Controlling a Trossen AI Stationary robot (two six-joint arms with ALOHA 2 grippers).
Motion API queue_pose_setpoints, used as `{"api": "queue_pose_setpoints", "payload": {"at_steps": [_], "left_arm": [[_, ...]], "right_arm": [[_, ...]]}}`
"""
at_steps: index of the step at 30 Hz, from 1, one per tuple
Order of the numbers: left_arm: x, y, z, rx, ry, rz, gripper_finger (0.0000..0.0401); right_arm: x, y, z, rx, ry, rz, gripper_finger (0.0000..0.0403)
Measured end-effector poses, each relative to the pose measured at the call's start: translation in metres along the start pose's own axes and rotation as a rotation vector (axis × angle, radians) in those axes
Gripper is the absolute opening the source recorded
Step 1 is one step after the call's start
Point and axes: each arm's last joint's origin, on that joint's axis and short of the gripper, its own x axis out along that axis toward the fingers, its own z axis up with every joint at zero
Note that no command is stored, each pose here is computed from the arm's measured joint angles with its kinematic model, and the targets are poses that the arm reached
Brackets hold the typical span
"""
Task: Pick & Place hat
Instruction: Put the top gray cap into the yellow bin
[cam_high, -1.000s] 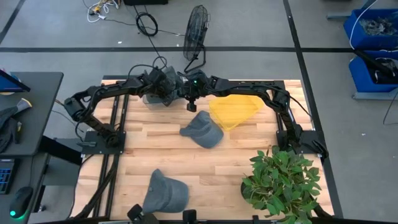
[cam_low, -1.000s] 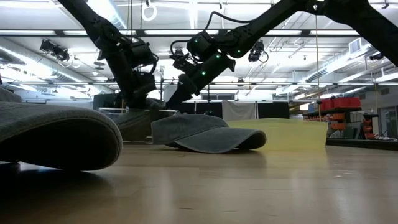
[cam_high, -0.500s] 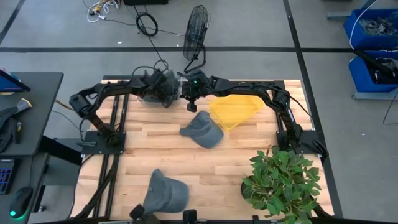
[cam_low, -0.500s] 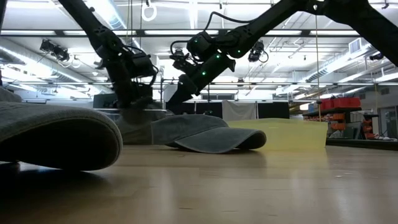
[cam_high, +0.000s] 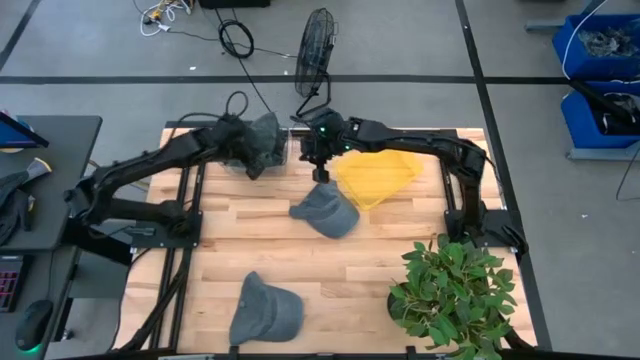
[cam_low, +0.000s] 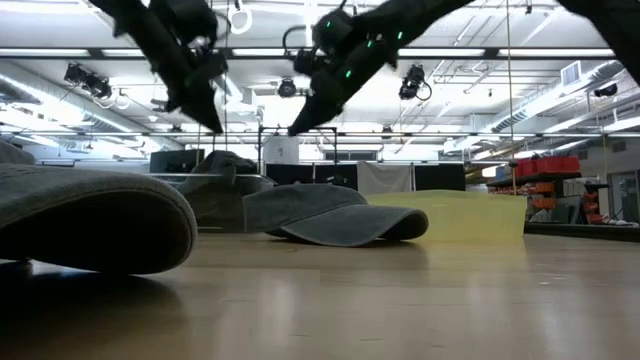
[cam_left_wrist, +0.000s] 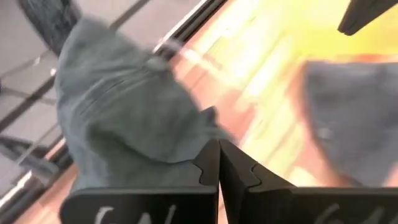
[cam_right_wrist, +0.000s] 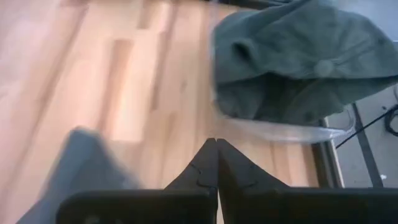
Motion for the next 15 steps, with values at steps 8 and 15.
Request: {"api": "queue_pose_setpoints", "payload": {"at_steps": [8, 15], "left_arm": [[-0.027, -0.029, 0.0, 0.09, -0.095, -0.108, 0.0009], [-0.029, -0.036, -0.001, 0.121, -0.102, 0.01, 0.0052]], "right_arm": [[-0.023, 0.058, 0.006, -0.058, 0.182, 0.169, 0.0002], [0.014, 0.097, 0.002, -0.152, 0.263, 0.185, 0.0061]]}}
